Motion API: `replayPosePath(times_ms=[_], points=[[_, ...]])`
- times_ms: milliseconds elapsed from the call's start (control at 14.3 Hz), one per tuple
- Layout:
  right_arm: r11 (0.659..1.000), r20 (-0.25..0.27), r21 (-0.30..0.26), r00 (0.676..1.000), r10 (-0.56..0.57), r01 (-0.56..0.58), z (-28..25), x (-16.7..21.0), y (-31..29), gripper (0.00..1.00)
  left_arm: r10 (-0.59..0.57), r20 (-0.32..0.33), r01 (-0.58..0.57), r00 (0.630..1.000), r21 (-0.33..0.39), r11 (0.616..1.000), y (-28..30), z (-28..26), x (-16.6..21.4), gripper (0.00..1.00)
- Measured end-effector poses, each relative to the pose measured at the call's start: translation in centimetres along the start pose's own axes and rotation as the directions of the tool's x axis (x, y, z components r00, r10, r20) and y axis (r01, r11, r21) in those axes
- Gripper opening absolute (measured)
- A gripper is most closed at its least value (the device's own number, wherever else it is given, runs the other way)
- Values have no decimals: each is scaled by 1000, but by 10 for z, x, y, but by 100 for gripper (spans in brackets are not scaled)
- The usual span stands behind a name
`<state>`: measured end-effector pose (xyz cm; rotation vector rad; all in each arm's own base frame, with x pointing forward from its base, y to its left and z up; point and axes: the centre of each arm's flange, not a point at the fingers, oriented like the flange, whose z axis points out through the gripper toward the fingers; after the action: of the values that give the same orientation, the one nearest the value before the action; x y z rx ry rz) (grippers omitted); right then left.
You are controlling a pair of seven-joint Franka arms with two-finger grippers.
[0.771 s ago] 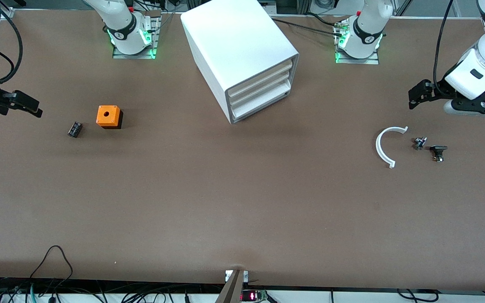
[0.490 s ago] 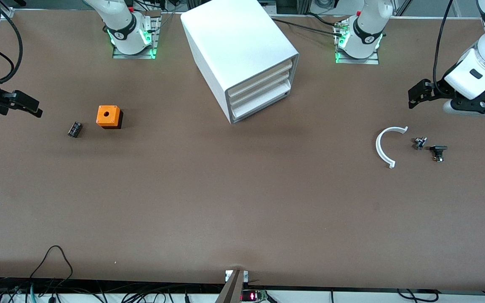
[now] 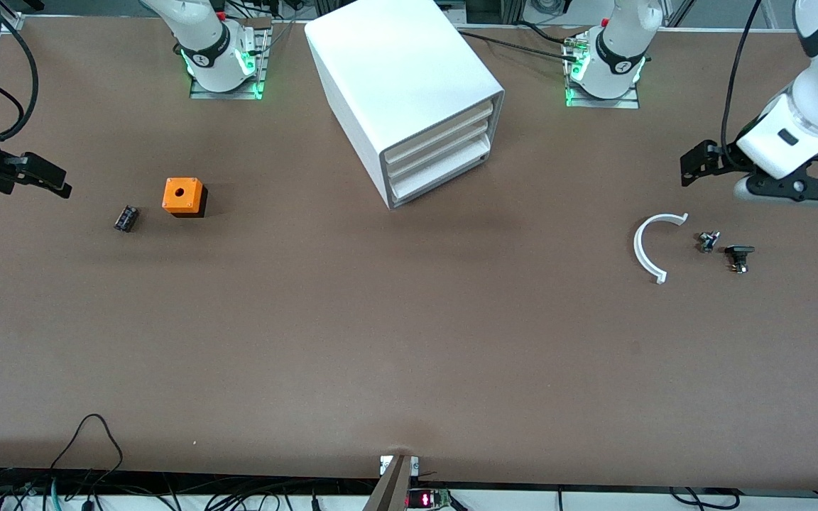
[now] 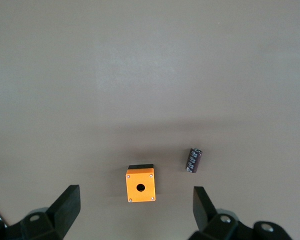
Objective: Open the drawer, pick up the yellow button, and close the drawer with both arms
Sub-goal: 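Reach the left gripper to the white cabinet's drawer handle, then grip the drawer handle with the left gripper and pull the drawer open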
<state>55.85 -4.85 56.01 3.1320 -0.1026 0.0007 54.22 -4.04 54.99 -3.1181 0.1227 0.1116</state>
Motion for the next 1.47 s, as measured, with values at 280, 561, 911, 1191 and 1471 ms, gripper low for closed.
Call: replayPosePath(times_ms=[280,561,911,1191,1471], points=[[1000,0,0,1000,-2,2,0,0,-1,100,2,25,-2,1000,-4,1000,0,13,11,100],[999,6,27,999,-31,31,0,-1,-20,100,10,127,-3,992,-51,999,7,62,30,100],[989,-4,37,990,-144,144,-8,-6,-87,100,49,351,95,935,-380,920,71,168,39,100],[977,-9,36,977,-212,212,-11,-13,-126,100,170,479,183,861,-605,775,150,223,4,100],[963,-11,36,964,-266,266,-13,-20,-156,100,328,487,177,809,-735,655,207,258,-42,100]])
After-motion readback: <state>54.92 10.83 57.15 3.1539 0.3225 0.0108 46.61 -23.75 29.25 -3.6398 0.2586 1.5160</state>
